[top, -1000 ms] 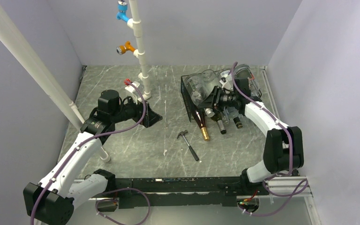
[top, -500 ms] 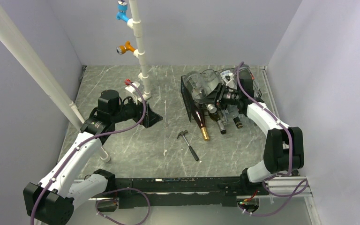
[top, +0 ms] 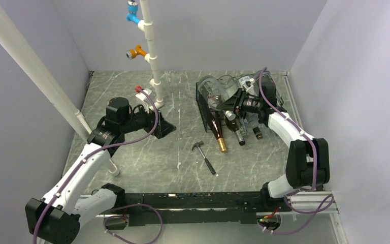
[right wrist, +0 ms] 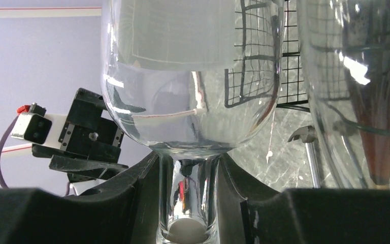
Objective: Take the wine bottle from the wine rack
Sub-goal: Pick up the wine bottle from the wine rack.
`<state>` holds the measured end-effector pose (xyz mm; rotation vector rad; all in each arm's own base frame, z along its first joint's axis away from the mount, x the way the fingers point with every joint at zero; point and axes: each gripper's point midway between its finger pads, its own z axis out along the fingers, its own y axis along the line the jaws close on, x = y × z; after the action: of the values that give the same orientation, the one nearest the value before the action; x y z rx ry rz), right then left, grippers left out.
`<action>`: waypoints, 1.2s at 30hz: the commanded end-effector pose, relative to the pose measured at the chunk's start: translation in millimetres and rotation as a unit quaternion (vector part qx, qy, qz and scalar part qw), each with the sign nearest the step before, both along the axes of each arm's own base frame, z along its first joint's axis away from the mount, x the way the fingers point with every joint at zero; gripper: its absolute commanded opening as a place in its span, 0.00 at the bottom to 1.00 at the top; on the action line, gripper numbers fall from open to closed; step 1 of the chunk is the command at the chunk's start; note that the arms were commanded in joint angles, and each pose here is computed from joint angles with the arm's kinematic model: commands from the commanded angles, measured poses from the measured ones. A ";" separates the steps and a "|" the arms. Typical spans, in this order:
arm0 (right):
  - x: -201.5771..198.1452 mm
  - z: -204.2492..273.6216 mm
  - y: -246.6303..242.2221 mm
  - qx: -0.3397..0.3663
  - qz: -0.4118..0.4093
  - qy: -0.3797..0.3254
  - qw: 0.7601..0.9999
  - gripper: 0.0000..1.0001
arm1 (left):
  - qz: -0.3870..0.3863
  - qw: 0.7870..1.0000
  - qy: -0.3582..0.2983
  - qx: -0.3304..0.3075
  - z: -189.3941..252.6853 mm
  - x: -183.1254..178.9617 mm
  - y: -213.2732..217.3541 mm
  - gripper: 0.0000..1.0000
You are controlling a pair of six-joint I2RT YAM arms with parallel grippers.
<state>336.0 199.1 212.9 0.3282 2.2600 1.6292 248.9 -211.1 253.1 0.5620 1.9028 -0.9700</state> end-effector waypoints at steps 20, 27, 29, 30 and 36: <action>-19.2 108.0 10.0 0.081 0.071 -0.181 0.978 0.00 | -0.016 0.999 -0.050 -0.015 25.7 1.6 -4.8 0.99; -25.4 112.3 18.7 0.095 0.086 -0.174 0.976 0.00 | -0.016 0.999 -0.047 -0.014 23.9 2.5 -5.3 0.99; -27.4 113.2 21.7 0.096 0.092 -0.173 0.976 0.00 | -0.016 0.999 -0.046 -0.013 23.5 2.7 -5.3 0.99; -28.3 113.6 23.5 0.097 0.095 -0.173 0.976 0.00 | -0.016 0.999 -0.047 -0.013 23.4 2.8 -5.3 0.99; -33.7 113.1 35.9 0.094 0.115 -0.172 0.974 0.00 | -0.009 0.999 -0.052 -0.012 25.1 3.8 -3.4 0.99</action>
<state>322.5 225.7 250.8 0.2840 2.2012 1.8419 249.4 -211.3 253.8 0.5626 1.8988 -0.9696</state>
